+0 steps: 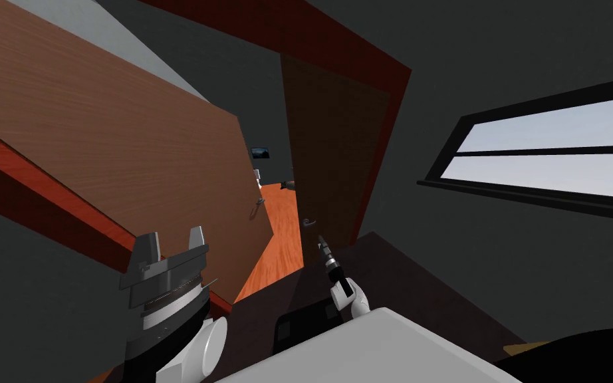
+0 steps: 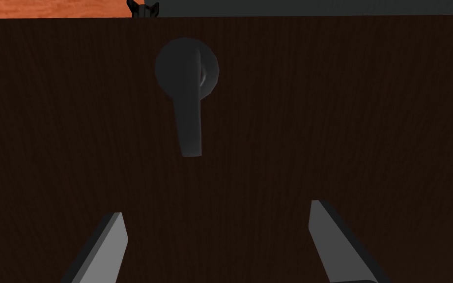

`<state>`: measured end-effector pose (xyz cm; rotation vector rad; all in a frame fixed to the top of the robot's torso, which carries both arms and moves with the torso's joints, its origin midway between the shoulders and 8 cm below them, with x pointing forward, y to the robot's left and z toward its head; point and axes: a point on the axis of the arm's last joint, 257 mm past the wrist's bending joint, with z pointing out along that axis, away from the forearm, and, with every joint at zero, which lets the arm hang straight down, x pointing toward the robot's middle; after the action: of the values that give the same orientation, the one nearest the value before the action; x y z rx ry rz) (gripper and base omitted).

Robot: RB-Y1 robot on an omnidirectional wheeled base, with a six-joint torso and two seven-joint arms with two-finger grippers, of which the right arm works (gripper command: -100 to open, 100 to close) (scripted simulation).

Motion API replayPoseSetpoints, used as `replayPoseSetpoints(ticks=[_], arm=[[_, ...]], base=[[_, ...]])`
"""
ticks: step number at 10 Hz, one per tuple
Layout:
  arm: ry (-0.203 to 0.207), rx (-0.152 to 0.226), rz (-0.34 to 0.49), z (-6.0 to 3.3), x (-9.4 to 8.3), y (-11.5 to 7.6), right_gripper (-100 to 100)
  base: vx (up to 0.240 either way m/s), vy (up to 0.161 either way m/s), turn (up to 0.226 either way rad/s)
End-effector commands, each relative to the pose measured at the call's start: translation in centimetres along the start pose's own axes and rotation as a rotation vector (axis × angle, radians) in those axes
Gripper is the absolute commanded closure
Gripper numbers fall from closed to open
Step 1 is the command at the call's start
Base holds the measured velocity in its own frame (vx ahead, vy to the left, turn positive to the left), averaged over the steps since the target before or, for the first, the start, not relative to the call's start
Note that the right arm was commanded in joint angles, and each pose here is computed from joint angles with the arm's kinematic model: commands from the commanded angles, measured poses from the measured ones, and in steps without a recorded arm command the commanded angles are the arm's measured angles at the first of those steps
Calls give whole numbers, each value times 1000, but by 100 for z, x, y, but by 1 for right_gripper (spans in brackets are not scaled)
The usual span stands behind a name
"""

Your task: Push the door open

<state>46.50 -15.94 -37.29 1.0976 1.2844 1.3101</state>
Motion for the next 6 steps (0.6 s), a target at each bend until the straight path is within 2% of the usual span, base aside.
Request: replayPoseSetpoints(ticks=[1,4,5,6], arm=[[10,18,10,-16,77,-83,-100],[21,38,23,-32,168,-177,-100],[18,35,20,-28,150,-159,-100],[15,39,-9,-42,-11,-186,-100]], base=[[91,-36,55],[94,-38,27],[46,-14,9],[124,44,31]])
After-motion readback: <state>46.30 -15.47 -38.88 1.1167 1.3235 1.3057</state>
